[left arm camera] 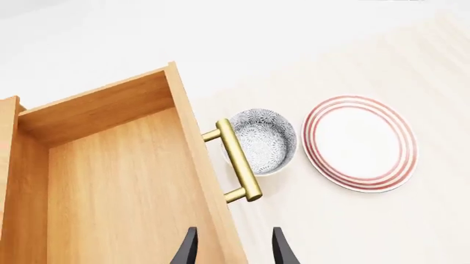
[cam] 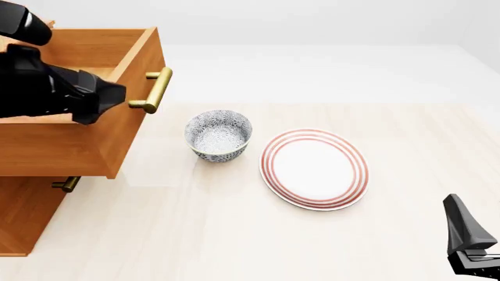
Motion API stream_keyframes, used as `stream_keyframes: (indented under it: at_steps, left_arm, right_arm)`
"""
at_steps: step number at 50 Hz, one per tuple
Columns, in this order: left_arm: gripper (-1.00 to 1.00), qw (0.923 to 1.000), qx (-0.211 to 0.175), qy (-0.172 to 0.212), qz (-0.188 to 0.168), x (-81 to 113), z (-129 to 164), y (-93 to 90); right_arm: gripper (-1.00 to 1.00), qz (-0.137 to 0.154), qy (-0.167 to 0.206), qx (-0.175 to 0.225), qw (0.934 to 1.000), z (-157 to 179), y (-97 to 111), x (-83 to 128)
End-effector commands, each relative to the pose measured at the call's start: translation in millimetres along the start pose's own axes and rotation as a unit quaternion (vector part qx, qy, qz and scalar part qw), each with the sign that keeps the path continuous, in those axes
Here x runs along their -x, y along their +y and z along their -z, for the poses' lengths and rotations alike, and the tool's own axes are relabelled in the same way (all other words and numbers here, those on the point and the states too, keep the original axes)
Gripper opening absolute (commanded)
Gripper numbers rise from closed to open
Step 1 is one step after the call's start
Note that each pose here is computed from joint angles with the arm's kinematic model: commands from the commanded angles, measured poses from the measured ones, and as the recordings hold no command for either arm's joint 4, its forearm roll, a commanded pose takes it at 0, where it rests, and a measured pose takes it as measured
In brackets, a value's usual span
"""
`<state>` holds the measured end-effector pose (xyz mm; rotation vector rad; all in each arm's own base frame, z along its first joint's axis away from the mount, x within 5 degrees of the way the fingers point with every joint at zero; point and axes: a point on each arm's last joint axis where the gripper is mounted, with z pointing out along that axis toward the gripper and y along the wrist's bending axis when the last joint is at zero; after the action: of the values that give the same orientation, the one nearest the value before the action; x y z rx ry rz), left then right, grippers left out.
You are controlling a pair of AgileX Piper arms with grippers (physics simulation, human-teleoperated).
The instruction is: Open the top drawer of the cabinet.
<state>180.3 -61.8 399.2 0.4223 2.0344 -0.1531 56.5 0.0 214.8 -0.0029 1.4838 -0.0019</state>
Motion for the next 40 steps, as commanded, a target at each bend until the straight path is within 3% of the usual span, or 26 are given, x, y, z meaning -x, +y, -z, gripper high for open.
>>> stream_keyframes:
  at_steps: [1, 11, 18, 40]
  left_arm:
    - [1.0, 0.9999, 0.011, -0.012, -0.001, 4.6, 26, 4.4]
    - [1.0, 0.9997, 0.011, -0.022, -0.01, 6.2, 38, 3.9]
    - [1.0, 0.998, 0.018, -0.056, -0.025, 11.7, 64, 4.7]
    - [1.0, 0.994, 0.028, -0.098, -0.04, 12.5, 99, 4.8]
  right_arm:
    - [1.0, -0.001, 0.0, 0.0, 1.0, 0, 0, 0]
    - [1.0, -0.001, 0.0, 0.0, 1.0, 0, 0, 0]
    - [1.0, -0.001, 0.0, 0.0, 1.0, 0, 0, 0]
    - [1.0, -0.001, 0.0, 0.0, 1.0, 0, 0, 0]
